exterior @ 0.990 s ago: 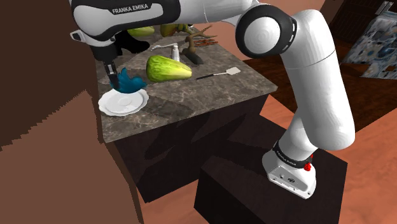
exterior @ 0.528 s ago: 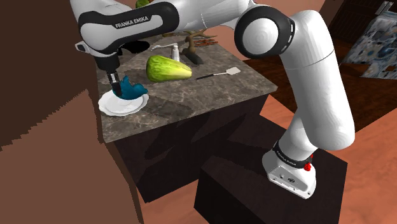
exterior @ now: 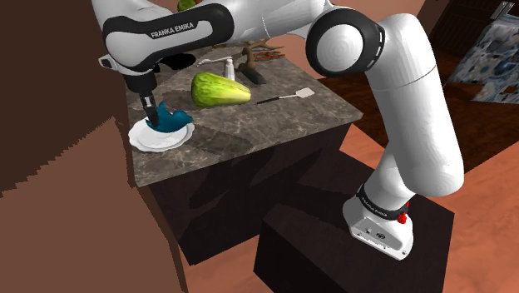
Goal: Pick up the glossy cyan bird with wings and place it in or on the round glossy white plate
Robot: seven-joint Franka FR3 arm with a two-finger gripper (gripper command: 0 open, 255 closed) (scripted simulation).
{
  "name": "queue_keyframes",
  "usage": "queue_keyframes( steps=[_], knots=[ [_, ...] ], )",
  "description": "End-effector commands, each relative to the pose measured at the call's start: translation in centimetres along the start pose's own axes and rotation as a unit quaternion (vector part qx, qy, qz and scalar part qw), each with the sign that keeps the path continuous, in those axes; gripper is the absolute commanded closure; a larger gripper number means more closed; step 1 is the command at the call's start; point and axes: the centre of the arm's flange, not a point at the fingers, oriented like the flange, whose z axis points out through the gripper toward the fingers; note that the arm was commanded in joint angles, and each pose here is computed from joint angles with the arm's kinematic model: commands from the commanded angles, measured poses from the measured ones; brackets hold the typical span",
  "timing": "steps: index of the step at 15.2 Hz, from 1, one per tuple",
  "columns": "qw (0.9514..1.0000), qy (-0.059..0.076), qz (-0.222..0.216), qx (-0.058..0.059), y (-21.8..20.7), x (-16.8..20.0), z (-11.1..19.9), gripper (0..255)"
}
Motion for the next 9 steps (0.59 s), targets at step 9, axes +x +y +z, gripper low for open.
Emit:
queue_keyframes(
  steps=[9],
  knots=[
    [1.0000,0.000,0.000,0.000,0.0,0.0,-5.0,0]
  ],
)
